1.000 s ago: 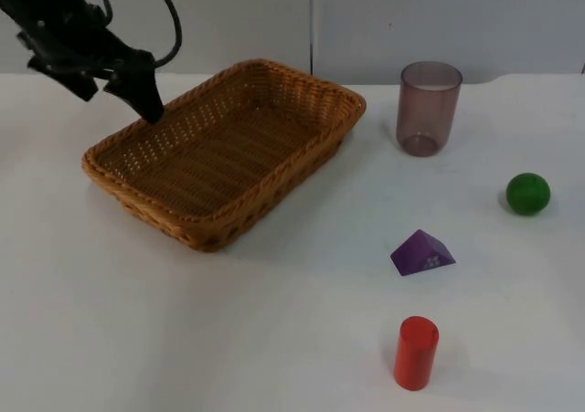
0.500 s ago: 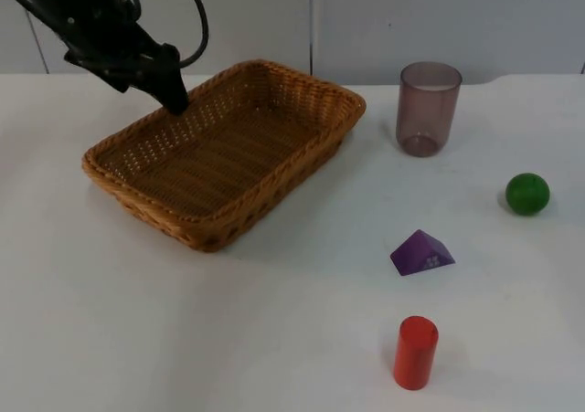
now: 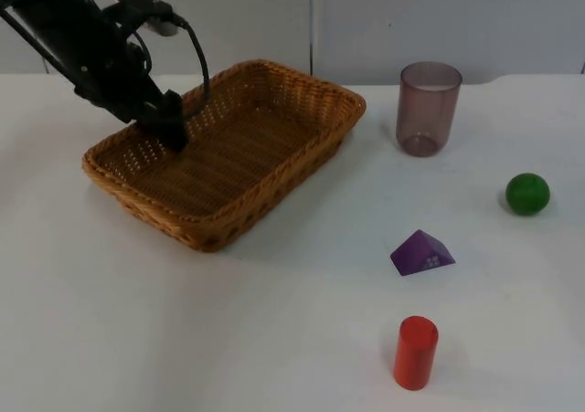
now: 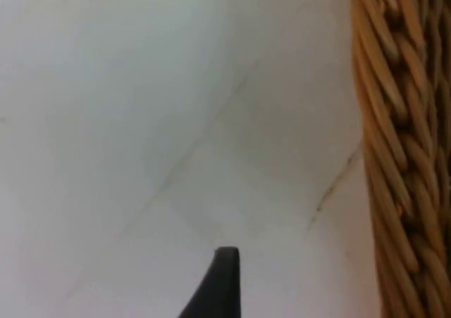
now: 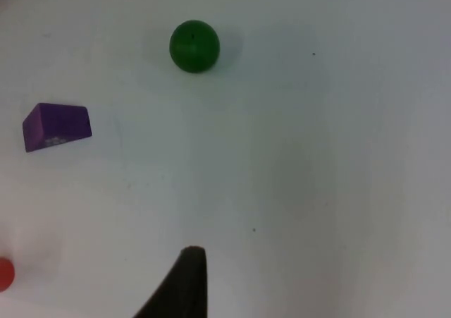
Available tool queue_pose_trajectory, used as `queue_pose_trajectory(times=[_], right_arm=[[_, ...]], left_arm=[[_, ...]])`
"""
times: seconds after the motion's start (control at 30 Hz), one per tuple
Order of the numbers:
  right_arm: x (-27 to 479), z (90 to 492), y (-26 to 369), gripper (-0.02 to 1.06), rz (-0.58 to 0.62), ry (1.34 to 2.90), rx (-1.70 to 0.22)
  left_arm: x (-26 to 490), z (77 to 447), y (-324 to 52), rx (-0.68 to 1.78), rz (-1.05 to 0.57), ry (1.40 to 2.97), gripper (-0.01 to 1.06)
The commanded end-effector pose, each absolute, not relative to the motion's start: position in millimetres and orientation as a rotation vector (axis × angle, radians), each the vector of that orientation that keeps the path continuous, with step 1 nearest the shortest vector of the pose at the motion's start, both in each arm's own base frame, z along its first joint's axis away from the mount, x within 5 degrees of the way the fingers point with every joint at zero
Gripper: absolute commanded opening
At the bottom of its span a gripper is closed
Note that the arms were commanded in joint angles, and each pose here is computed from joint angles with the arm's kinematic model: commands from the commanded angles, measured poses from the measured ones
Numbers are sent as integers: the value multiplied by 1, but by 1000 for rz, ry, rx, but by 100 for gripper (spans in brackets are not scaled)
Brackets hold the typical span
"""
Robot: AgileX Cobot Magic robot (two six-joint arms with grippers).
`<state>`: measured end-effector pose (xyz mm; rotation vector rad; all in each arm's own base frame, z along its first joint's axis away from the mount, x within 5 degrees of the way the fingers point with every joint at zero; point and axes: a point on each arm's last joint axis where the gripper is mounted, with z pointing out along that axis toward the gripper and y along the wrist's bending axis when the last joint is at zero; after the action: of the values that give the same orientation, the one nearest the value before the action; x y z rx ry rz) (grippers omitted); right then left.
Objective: Pick up the basket with the left hand and place the triangular block into the basket with the right hand.
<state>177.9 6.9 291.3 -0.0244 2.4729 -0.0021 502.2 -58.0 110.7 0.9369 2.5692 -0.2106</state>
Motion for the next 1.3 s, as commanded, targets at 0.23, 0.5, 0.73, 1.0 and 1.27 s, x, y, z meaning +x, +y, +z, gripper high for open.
queue_pose_trajectory(times=[0.23, 0.5, 0.73, 1.0, 1.27], right_arm=[[178, 295, 6, 105, -3, 2448, -19], [178, 295, 6, 105, -3, 2443, -19], [178, 295, 6, 105, -4, 2436, -20], [179, 296, 6, 105, -4, 2431, -20], [178, 295, 6, 105, -4, 2437, -20]], left_arm=[[499, 87, -66, 989, -291, 2602, 67], [499, 96, -64, 905, -275, 2636, 0], [487, 141, -61, 812, -278, 2731, 0], [425, 180, -66, 671, -529, 2937, 0], [351, 227, -47, 297, -520, 2773, 0]])
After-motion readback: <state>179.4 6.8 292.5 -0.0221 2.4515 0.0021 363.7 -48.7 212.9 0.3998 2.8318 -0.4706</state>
